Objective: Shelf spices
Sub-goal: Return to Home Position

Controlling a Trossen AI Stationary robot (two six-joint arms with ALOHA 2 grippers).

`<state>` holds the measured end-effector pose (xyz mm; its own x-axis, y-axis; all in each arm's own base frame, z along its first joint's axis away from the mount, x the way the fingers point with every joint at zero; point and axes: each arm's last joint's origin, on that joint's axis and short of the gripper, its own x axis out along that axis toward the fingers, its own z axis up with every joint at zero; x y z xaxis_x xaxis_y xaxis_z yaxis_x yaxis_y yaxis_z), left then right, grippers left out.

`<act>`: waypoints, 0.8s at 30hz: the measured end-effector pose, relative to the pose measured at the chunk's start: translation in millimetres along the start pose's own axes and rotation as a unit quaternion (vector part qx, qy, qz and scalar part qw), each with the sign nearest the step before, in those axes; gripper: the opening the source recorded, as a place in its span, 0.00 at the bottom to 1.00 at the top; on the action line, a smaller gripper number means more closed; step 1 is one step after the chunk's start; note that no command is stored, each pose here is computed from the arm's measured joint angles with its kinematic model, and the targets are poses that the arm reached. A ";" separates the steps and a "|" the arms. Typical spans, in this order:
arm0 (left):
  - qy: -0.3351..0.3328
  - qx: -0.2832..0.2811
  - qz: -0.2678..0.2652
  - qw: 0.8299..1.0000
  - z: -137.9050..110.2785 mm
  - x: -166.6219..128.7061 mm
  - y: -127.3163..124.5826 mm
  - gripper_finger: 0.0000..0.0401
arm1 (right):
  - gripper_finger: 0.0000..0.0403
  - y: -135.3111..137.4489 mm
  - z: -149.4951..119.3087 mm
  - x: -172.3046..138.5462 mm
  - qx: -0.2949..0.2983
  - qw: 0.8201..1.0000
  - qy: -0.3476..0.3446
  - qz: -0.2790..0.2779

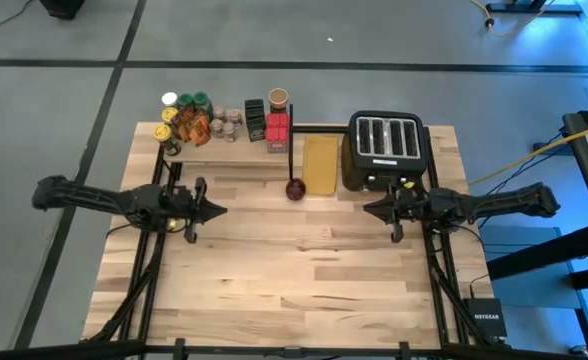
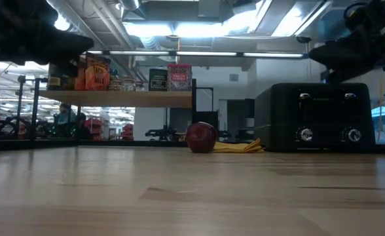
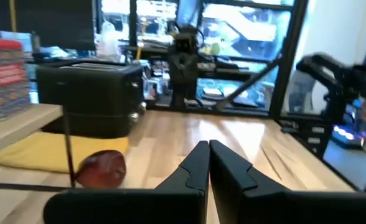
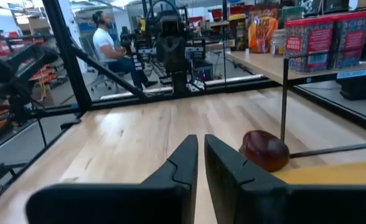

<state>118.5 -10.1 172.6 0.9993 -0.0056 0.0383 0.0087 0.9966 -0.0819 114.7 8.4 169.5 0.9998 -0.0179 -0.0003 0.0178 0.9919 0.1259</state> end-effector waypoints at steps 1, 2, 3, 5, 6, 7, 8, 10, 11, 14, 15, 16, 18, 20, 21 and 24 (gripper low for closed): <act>-0.003 -0.006 0.004 1.000 0.7 -2.1 1.3 0.01 | 0.09 -0.1 0.2 -1.1 0.002 1.000 -0.001 0.000; -0.005 -0.010 0.010 1.000 1.1 -4.1 2.8 0.01 | 0.09 -0.2 0.6 -2.1 0.006 1.000 -0.003 0.000; -0.006 -0.013 0.015 1.000 1.3 -6.2 4.1 0.01 | 0.09 -0.3 0.5 -3.2 0.010 1.000 -0.003 0.000; -0.009 -0.018 0.022 1.000 1.7 -10.9 6.1 0.01 | 0.09 -0.6 0.4 -5.7 0.013 1.000 -0.004 0.001; -0.016 -0.019 0.024 0.999 2.6 -13.5 6.8 0.01 | 0.09 -0.8 0.4 -7.0 0.013 1.000 -0.004 0.001; -0.020 -0.019 0.026 0.999 3.2 -16.2 7.2 0.01 | 0.09 -1.0 -0.4 -8.3 0.012 1.000 -0.002 0.001; -0.025 -0.017 0.026 0.999 3.5 -18.8 7.4 0.01 | 0.09 -1.3 -0.7 -9.6 0.012 1.000 -0.001 0.000; -0.024 -0.014 0.027 0.999 2.7 -21.8 7.9 0.01 | 0.09 -1.6 -0.4 -12.5 0.013 1.000 -0.006 0.001; -0.021 -0.013 0.029 0.999 2.2 -21.6 8.0 0.01 | 0.09 -1.7 0.6 -13.8 0.014 1.000 -0.012 0.000; -0.005 -0.013 0.036 0.999 -1.0 -21.0 8.6 0.01 | 0.09 -3.1 1.7 -17.2 0.018 0.999 -0.024 -0.017; -0.003 -0.013 0.039 0.999 -1.5 -21.4 8.8 0.01 | 0.09 -3.4 2.7 -18.1 0.018 0.999 -0.031 -0.022; -0.004 -0.013 0.044 0.999 -1.4 -21.5 9.1 0.01 | 0.09 -3.5 3.1 -18.3 0.019 0.999 -0.034 -0.024; -0.008 -0.018 0.049 0.999 -0.7 -21.5 9.4 0.01 | 0.09 -4.0 2.9 -18.1 0.019 0.999 -0.034 -0.032; -0.011 -0.019 0.049 0.999 -0.1 -21.6 9.3 0.01 | 0.09 -3.9 2.8 -18.1 0.018 0.999 -0.034 -0.031; -0.010 -0.019 0.049 0.999 -0.4 -21.6 9.3 0.01 | 0.09 -3.8 2.7 -18.1 0.017 0.999 -0.033 -0.029; -0.003 -0.020 0.050 0.999 -1.5 -21.2 9.4 0.01 | 0.09 -3.5 2.6 -18.1 0.017 0.999 -0.032 -0.025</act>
<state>97.4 -0.7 169.5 0.9950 0.0941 0.0349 -0.0891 0.9881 -0.1251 96.6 4.9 171.7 0.9956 -0.0756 0.0561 0.0657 0.9847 0.1613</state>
